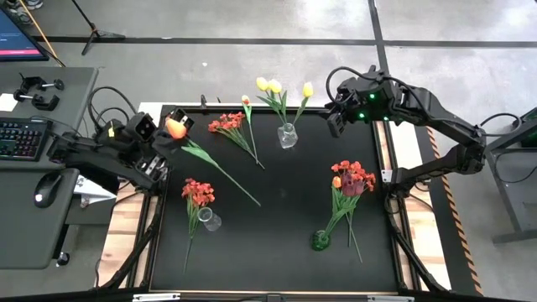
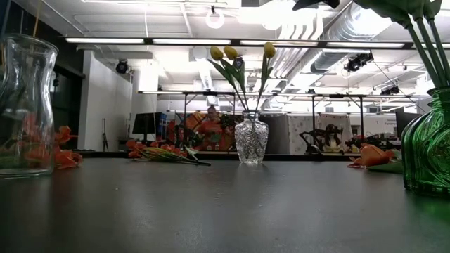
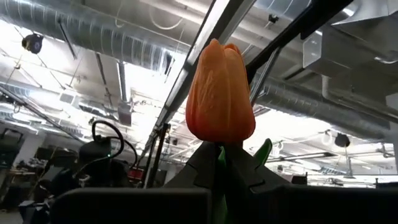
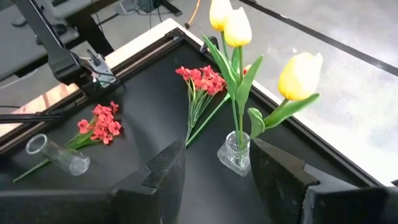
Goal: Sort flowers into vase by color
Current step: Put the left orange tulip into the bottom transparent vase
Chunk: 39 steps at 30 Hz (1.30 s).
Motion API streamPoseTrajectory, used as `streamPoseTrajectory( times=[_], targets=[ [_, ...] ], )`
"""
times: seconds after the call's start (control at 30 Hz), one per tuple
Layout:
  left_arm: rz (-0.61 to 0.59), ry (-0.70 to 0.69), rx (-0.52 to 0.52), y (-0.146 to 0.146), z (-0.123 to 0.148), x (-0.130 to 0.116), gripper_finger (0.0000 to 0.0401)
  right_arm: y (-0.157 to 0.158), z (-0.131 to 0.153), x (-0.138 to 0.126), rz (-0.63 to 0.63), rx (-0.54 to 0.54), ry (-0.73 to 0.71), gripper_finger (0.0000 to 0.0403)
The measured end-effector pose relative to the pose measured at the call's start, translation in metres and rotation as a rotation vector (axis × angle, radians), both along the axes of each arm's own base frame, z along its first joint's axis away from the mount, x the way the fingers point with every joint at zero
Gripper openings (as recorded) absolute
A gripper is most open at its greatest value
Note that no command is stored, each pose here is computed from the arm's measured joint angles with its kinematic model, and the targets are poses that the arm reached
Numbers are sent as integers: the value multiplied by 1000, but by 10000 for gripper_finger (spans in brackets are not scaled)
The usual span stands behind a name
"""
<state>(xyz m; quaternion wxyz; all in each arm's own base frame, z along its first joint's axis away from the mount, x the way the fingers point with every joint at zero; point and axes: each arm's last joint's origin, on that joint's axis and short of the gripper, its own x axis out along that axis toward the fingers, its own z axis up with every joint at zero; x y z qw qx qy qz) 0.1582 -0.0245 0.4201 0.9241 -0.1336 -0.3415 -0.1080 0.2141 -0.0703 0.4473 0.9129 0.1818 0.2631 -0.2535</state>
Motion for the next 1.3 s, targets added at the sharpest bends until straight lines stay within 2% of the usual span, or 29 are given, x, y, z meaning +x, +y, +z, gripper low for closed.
streamPoseTrajectory(
  times=[0.17,0.33,0.5,0.7,1.13,1.3],
  targets=[
    [-22,29,24,0,-1,-3,0,0,-1,-1,3,1,17,169],
    [-42,107,23,-2,-3,-17,0,0,-1,-1,2,1,16,169],
    [-31,206,-42,1,-7,-40,0,0,-1,-1,0,3,16,169],
    [-103,292,-112,4,-13,-59,0,0,-1,-1,-10,3,15,169],
    [-188,253,-178,15,-14,-109,0,-1,-1,-2,-57,-13,17,169],
    [-182,322,-202,16,-21,-112,0,-2,-3,1,-57,-10,29,169]
  ],
)
